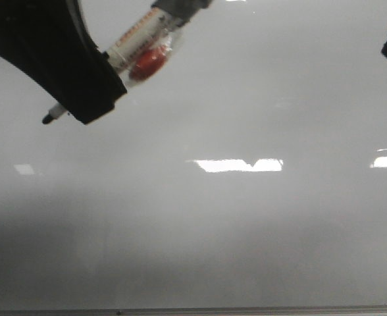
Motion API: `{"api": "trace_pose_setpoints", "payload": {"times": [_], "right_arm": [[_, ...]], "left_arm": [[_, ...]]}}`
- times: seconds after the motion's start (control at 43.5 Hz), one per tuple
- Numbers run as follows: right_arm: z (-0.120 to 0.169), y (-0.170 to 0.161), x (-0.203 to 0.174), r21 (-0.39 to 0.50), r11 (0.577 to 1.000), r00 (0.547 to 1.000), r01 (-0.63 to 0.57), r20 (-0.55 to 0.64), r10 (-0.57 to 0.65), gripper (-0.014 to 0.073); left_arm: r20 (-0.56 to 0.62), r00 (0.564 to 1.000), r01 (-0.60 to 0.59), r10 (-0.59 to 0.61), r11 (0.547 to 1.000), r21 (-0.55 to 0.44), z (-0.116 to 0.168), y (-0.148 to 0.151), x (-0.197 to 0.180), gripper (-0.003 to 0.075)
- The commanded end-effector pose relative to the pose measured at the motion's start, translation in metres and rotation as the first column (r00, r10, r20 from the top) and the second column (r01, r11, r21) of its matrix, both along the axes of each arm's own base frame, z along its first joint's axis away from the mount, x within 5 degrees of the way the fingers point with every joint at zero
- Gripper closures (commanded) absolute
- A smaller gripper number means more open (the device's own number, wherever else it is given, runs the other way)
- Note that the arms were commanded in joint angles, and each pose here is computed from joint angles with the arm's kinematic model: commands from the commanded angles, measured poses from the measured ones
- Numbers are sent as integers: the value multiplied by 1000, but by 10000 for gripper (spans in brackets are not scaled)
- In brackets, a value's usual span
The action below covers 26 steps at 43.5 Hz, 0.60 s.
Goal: Write number 7 on whiteboard
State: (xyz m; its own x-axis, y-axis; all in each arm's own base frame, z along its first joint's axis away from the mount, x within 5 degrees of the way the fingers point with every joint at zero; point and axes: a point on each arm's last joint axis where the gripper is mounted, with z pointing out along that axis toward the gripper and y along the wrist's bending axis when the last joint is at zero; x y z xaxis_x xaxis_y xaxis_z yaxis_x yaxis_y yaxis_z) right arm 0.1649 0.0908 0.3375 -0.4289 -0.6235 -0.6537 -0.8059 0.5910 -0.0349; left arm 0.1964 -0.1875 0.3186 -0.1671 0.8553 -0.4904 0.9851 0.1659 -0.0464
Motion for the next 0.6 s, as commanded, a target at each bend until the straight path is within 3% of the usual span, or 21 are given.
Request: {"api": "trace_pose_setpoints", "payload": {"times": [0.0, 0.276, 0.575], "right_arm": [[14, 16, -3, 48, 986, 984, -160, 82, 156, 13], [11, 54, -8, 128, 916, 923, -380, 114, 367, 13], [19, 76, 4, 165, 891, 906, -422, 105, 410, 18]], "left_arm": [[53, 997, 56, -53, 997, -46, 14, -14, -11, 741], [58, 990, 128, -126, 991, -38, 13, -26, -25, 741], [77, 986, 153, -150, 988, -34, 13, -26, -25, 741]]}}
